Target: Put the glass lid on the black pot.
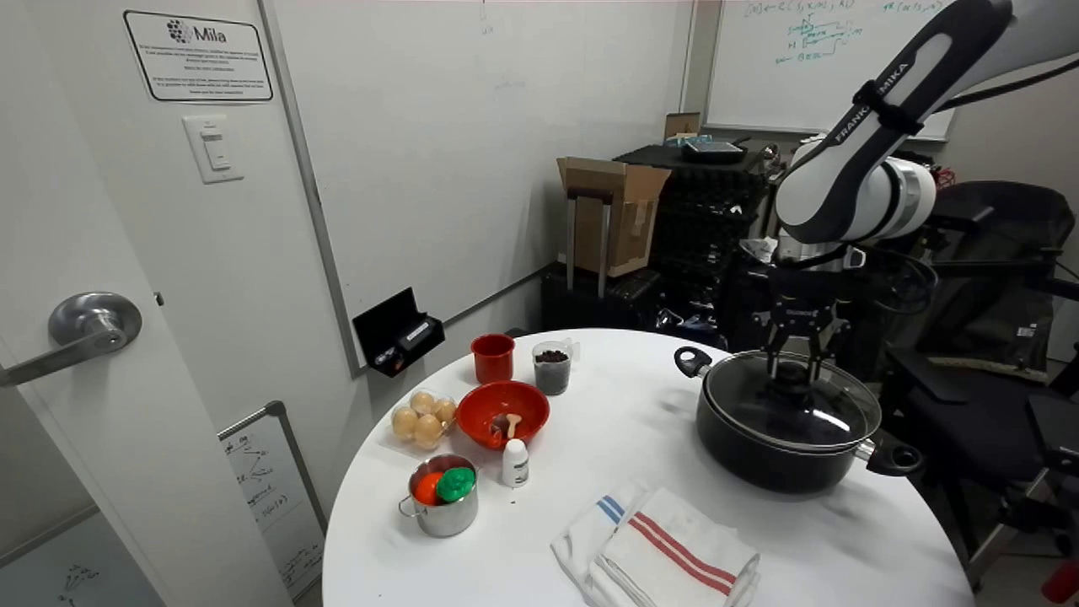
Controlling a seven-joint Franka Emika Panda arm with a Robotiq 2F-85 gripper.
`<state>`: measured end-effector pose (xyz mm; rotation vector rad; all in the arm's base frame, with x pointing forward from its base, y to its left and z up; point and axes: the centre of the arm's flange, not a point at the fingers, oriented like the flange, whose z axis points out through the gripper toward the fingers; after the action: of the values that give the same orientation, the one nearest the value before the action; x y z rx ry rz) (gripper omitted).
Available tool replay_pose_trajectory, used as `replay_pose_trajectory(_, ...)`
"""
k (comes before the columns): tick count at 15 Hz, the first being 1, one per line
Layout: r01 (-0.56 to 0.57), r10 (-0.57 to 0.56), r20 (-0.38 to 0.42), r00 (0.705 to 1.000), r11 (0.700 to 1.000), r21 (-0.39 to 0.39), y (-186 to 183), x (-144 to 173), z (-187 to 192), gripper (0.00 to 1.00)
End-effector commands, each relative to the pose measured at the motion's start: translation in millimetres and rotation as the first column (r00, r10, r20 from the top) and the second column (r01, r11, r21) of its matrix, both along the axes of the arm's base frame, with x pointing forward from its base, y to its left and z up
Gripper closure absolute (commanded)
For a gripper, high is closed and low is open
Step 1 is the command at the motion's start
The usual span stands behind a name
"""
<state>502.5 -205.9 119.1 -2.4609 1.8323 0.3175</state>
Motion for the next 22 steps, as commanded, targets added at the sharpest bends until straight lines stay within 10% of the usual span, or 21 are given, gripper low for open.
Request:
replay_pose_trajectory(1, 0.022, -0.021, 0.027, 0.999, 1.000, -0.010, 6, 12, 2, 0.75)
replay_pose_trajectory(20, 0.012, -0.010, 0.055, 0.998, 0.999, -0.046, 16, 19, -5, 0.75)
replay_pose_trajectory(21, 0.010, -0.007, 0.056, 0.998, 0.999, -0.047, 16, 19, -5, 0.25)
replay_pose_trajectory(22, 0.008, -0.005, 0.057, 0.998, 0.999, -0.049, 17, 19, -5, 0.23)
